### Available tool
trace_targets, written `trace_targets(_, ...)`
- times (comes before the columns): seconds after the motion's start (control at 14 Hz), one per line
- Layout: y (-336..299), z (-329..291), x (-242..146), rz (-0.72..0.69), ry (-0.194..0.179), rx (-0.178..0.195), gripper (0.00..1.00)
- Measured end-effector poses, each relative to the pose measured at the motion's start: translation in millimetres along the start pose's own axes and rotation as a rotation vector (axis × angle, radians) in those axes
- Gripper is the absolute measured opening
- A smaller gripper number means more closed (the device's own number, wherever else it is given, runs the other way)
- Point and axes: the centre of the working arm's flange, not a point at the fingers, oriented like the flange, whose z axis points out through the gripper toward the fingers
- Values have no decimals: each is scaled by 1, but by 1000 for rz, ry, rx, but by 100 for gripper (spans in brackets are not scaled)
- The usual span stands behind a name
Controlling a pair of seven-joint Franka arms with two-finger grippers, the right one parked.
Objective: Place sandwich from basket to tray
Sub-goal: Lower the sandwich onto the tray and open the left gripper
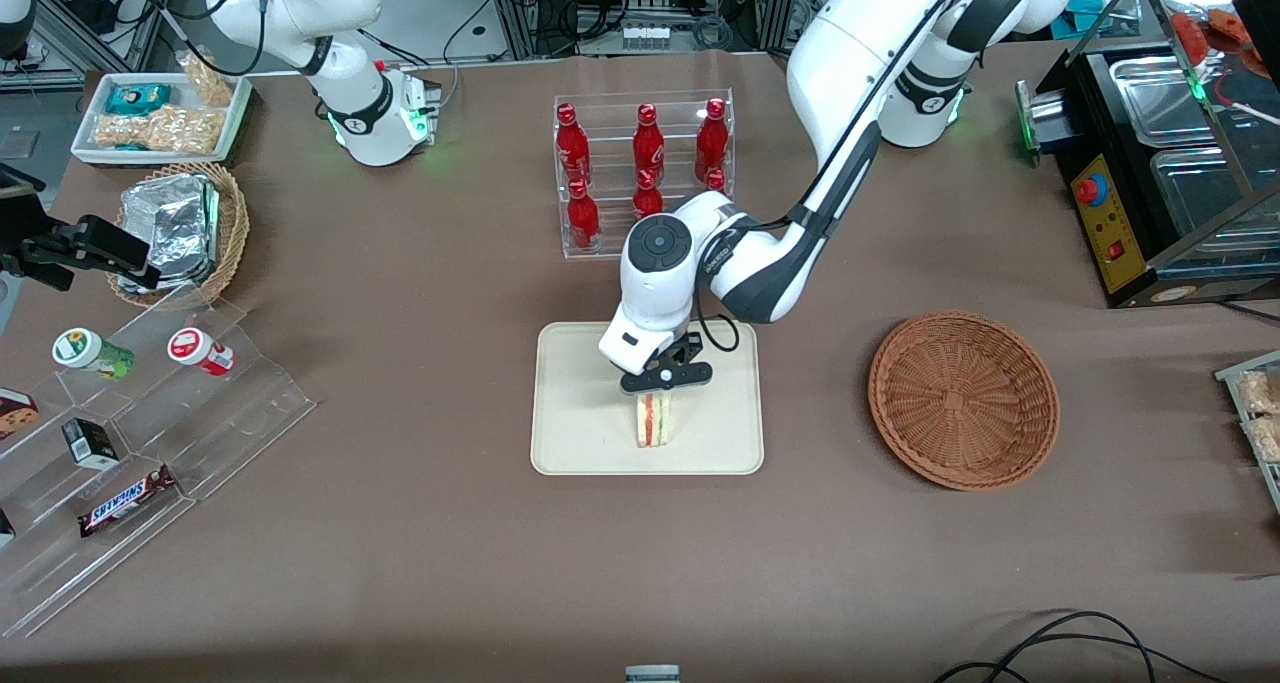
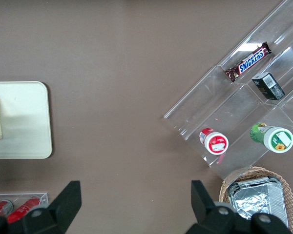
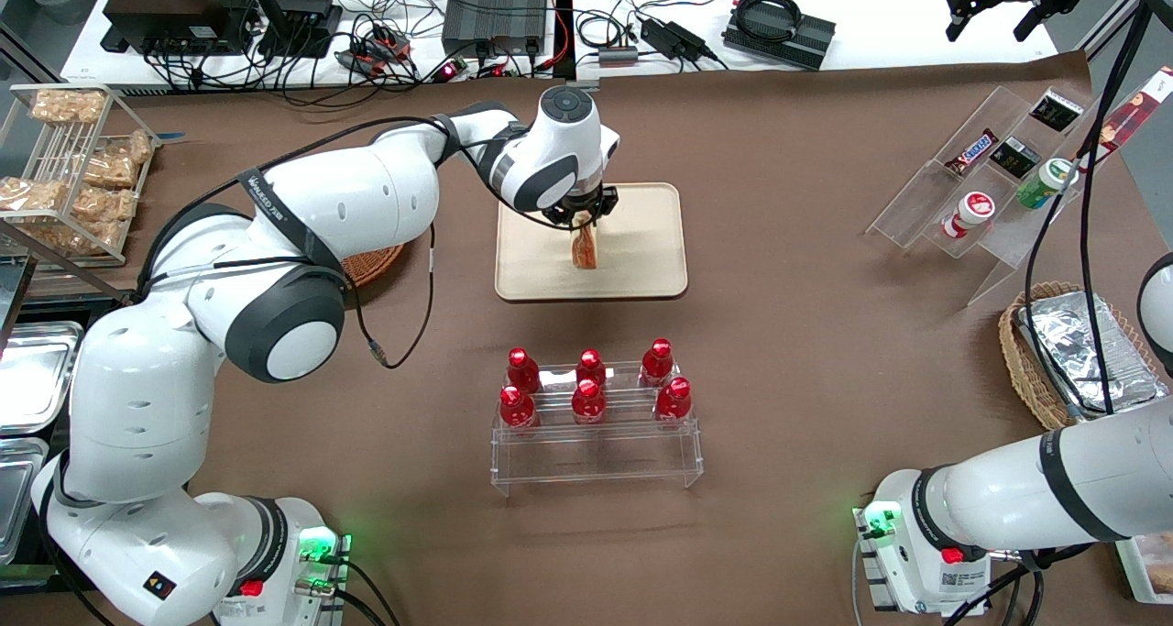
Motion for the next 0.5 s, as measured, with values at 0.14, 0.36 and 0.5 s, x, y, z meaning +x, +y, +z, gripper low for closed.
trace_targets(0.14,0,-38,5,-10,5,15,73)
trace_targets(0.36,-24,-146,13,-36,4,89,100)
trace_targets(0.5,-53,-203,15,-69,-6,145,100)
